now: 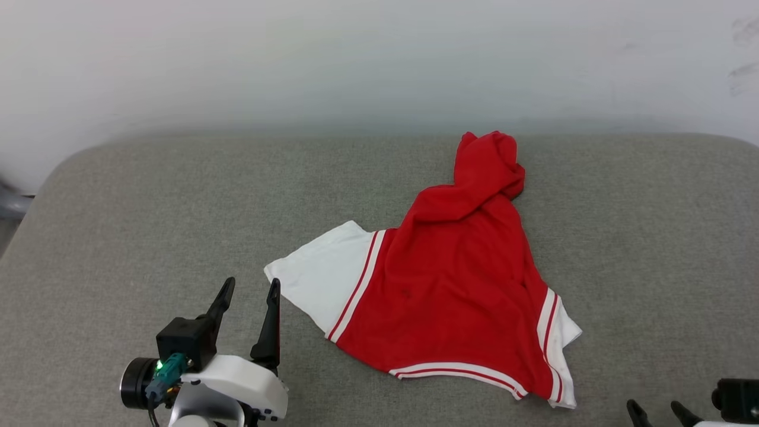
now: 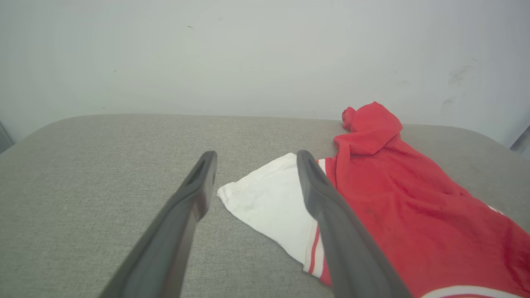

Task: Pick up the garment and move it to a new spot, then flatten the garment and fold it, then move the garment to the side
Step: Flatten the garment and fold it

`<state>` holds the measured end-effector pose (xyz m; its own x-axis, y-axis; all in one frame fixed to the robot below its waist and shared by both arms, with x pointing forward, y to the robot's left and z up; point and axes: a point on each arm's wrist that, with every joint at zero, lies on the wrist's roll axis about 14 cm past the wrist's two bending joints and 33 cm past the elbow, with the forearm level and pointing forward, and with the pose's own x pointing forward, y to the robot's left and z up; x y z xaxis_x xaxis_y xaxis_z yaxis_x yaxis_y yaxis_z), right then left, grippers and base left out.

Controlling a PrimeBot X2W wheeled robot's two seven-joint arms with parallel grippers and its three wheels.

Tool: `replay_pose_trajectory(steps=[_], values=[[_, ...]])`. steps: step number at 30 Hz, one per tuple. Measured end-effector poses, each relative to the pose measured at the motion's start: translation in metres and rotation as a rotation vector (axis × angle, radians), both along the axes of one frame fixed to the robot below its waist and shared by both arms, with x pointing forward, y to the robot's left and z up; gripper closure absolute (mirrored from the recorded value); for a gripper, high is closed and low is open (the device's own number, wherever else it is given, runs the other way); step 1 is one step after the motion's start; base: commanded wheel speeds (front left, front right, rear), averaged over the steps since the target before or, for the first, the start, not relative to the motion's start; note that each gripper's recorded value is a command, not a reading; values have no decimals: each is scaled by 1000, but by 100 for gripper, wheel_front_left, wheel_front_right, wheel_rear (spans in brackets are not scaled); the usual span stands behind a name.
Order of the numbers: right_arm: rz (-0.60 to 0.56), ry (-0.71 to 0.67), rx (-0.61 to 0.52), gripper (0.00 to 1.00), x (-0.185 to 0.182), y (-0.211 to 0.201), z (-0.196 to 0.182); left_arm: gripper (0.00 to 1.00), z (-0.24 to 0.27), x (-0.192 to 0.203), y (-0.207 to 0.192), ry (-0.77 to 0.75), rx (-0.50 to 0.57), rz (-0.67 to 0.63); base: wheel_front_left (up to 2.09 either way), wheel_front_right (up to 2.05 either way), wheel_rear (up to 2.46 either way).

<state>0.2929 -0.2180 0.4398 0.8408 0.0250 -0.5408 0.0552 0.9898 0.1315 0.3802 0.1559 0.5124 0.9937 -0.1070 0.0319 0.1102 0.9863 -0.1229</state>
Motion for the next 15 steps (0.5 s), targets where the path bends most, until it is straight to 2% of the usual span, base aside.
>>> replay_pose_trajectory(steps=[3, 8, 15], values=[[68, 79, 6, 0, 5, 10, -7, 0, 0, 4, 0, -2, -2, 1, 0, 0, 0], [198, 130, 12, 0, 28, 35, -9, 0, -2, 13, 2, -5, -12, 11, 0, 0, 0], [340, 266, 39, 0, 41, 71, -43, 0, -18, 21, 9, 26, -29, 46, 0, 0, 0]])
